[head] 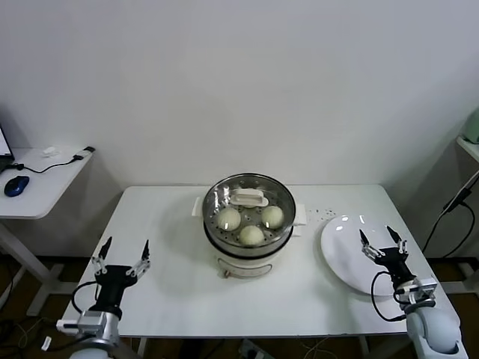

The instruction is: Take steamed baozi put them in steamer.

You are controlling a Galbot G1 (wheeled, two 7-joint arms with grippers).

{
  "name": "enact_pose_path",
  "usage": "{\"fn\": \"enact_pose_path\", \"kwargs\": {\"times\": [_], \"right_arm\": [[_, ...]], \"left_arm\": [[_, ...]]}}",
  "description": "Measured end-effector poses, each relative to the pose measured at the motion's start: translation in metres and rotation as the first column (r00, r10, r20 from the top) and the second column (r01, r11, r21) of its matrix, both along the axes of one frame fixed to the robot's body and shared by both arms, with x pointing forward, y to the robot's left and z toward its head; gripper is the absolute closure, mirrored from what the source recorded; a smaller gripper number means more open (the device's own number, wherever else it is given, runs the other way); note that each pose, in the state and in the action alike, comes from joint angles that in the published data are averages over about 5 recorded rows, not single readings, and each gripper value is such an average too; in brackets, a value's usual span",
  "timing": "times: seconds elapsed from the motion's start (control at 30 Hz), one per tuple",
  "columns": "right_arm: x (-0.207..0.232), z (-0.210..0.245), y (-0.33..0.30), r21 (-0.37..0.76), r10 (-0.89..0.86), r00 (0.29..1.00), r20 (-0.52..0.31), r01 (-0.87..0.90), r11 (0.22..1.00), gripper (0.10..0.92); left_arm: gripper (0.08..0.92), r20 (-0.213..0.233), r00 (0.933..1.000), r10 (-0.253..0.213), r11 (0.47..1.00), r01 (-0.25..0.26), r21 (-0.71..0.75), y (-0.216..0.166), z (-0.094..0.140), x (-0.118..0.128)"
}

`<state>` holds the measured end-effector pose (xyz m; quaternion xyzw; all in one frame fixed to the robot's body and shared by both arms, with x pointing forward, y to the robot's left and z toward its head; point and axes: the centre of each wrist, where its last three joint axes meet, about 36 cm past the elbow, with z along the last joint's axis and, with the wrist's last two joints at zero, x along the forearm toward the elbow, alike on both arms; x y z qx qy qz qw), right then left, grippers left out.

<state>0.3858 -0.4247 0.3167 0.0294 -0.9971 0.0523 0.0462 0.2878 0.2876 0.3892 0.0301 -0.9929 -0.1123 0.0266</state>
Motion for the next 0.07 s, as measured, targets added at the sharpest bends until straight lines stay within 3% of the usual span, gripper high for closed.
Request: {"fn": "enact_pose_path", "kwargs": {"times": [0.07], "right_arm": [[-0.0001,0.0006,0.0011,0.0,-0.001,1.0,0.003,0.001,1.0,0.2]], "left_arm": [[0.177,0.002,1.0,-0.004,1.0,0.004,-0.001,0.0003,-0.0012,-0.0008]]}}
